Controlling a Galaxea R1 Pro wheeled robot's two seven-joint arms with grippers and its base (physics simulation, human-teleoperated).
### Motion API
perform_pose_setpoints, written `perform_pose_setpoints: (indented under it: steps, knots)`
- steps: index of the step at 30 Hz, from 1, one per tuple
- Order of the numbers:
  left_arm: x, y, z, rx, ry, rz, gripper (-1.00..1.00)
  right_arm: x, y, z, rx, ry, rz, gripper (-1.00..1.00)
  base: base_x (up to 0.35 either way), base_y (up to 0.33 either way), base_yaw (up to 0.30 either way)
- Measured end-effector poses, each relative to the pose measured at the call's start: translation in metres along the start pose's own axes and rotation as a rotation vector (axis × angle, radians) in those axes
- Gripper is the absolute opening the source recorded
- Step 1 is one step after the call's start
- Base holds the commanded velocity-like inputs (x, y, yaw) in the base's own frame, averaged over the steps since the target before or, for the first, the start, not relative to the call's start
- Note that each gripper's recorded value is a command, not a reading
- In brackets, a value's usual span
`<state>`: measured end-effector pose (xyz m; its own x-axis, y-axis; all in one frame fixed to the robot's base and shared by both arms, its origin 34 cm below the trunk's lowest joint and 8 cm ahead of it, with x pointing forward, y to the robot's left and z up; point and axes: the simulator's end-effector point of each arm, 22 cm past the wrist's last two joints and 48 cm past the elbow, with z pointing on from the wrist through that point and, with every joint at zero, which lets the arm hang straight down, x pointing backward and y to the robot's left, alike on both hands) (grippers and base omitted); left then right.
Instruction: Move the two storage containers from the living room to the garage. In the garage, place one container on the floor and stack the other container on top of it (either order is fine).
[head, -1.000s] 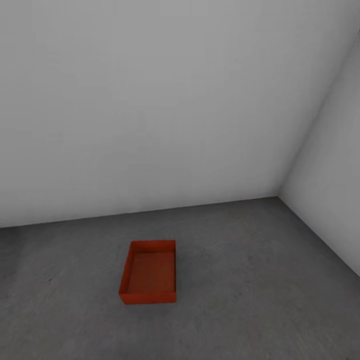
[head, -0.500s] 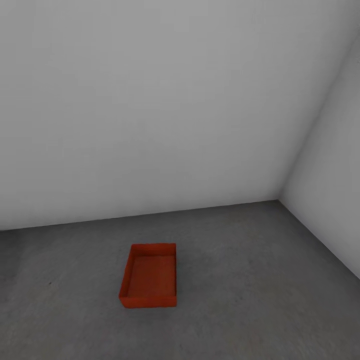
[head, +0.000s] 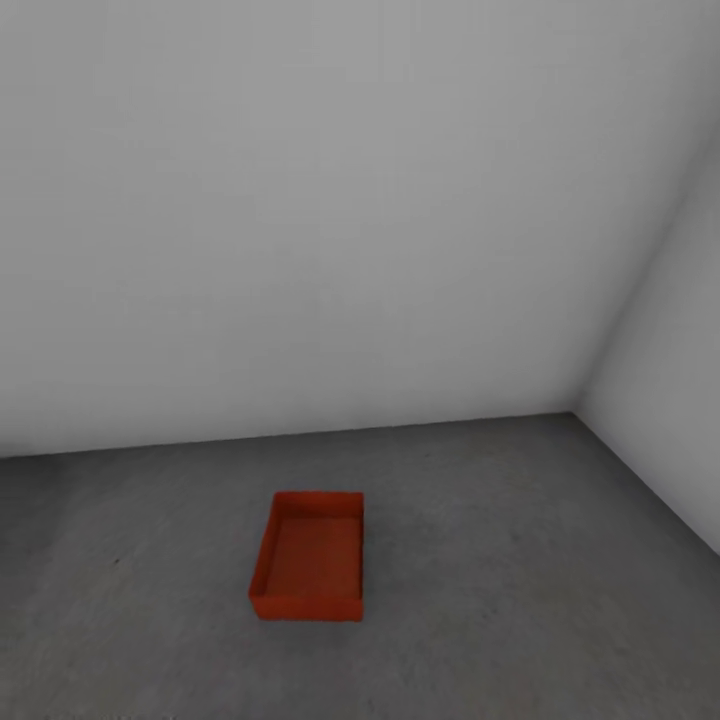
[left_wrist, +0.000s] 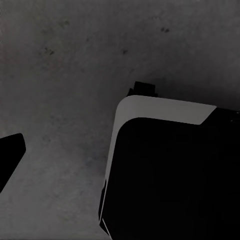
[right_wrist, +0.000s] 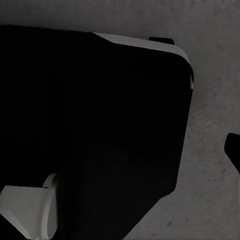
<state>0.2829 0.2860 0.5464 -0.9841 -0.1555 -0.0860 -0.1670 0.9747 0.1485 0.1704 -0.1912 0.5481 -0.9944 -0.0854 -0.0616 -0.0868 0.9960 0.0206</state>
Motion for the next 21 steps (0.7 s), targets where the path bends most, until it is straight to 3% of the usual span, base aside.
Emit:
perform_pose_setpoints:
  steps: [12, 21]
  knots:
    - [-0.007, -0.001, -0.002, 0.003, -0.018, -0.003, 1.00, -0.004, -0.010, 0.000, 0.011, -0.015, 0.000, 1.00, 0.000, 0.000, 0.101]
    - [-0.013, -0.001, -0.004, 0.005, -0.031, -0.005, 1.00, -0.009, -0.011, 0.000, 0.011, -0.029, -0.012, 1.00, 0.000, 0.000, 0.010]
